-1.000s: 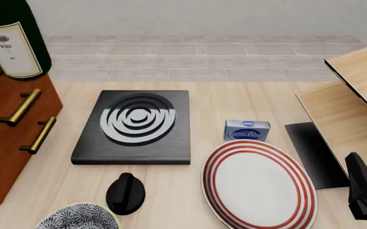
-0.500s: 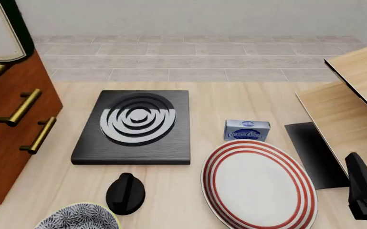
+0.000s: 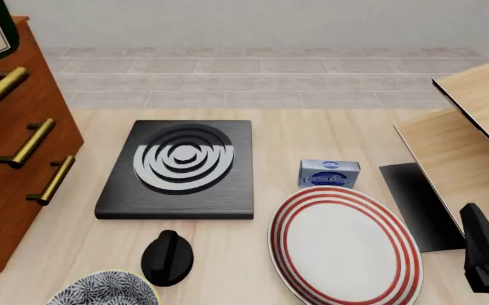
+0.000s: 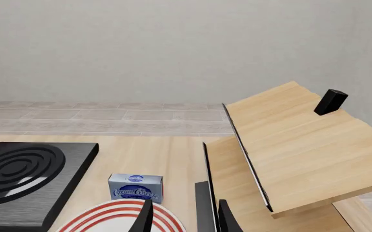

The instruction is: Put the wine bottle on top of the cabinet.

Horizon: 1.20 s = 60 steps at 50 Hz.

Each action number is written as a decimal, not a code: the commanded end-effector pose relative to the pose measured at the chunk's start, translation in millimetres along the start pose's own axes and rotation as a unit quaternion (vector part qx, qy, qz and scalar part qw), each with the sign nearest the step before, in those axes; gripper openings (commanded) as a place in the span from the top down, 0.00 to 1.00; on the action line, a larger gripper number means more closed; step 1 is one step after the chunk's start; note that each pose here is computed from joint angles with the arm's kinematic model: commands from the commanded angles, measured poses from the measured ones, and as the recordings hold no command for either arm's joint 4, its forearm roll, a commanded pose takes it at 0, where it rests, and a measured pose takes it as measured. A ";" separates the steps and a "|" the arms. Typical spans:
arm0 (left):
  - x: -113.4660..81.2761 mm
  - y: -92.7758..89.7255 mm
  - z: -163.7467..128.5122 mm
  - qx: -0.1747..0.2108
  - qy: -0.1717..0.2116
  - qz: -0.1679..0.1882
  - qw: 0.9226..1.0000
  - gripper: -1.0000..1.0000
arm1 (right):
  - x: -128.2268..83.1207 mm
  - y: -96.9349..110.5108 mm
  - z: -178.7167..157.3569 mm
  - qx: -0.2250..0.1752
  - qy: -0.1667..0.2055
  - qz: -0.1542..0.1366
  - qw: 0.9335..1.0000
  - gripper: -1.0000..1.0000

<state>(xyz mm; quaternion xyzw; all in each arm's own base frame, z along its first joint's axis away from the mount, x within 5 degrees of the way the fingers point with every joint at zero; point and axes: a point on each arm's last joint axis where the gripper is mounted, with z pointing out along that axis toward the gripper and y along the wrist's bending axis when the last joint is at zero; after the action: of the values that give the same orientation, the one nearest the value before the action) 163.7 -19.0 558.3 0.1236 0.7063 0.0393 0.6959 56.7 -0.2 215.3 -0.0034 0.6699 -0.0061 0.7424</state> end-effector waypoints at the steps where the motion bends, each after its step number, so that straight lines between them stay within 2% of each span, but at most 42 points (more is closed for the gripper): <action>1: -6.5 11.7 4.6 -0.032 -0.005 0.015 0.999 1.00 | 0.0 0.0 0.0 0.000 0.000 0.000 1.000 0.00; 25: -10.1 40.3 23.1 -0.100 0.001 0.009 0.995 1.00 | 0.0 0.0 0.0 0.000 0.000 0.000 1.000 0.00; 46: 10.5 67.2 42.9 -0.155 0.030 0.015 0.987 1.00 | 0.0 0.0 0.0 0.000 0.000 0.000 1.000 0.00; 60: 17.2 84.6 47.8 -0.187 0.043 0.004 0.981 1.00 | 0.0 0.0 0.0 0.000 0.000 0.000 1.000 0.00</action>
<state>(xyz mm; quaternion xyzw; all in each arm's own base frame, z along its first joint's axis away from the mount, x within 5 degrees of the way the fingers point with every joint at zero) 219.5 48.3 558.7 0.0080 0.7180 0.1559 0.6783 56.7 -0.2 215.3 -0.0034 0.6699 -0.0061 0.7424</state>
